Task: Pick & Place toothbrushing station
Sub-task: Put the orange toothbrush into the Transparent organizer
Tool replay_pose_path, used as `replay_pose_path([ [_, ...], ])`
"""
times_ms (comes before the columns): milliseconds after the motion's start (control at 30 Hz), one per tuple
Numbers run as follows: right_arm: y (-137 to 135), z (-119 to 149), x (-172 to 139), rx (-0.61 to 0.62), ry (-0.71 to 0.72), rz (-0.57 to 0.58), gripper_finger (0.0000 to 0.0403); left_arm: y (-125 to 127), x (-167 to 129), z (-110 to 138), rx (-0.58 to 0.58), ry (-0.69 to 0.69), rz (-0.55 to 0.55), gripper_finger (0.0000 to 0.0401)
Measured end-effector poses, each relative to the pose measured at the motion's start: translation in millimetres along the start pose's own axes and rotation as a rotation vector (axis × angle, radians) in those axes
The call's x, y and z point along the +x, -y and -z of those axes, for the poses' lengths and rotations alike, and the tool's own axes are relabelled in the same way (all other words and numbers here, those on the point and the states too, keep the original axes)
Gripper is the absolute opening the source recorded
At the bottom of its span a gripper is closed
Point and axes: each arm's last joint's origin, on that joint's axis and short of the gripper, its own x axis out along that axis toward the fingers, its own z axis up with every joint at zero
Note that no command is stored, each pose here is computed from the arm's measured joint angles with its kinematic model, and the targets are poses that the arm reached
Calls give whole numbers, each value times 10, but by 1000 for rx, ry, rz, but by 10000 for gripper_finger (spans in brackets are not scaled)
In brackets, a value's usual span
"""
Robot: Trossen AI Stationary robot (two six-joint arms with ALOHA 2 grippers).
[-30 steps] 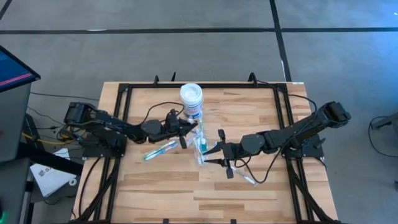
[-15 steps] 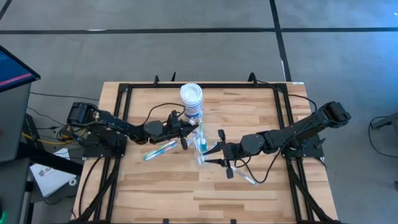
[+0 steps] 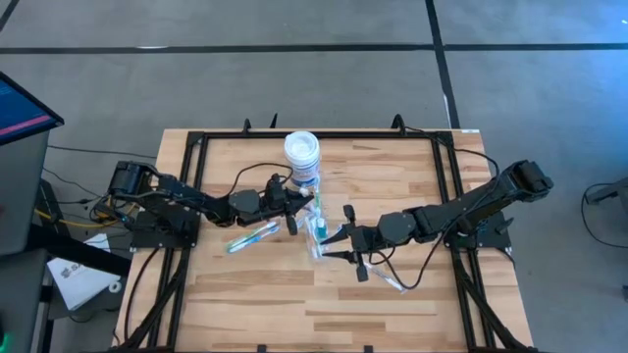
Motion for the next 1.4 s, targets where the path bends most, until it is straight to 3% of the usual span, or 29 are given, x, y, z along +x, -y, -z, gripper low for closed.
replay_pose_path([
  [200,-3,24,16,-2,-12,-1,109,7,0,1,0,-4,25,20],
  [1033,-3,19,14,-2,-9,0,109,-5,-6,-54,-20,19,43,128],
  [1400,-2,18,13,-4,-8,0,109,-31,-5,-101,-32,55,8,93],
])
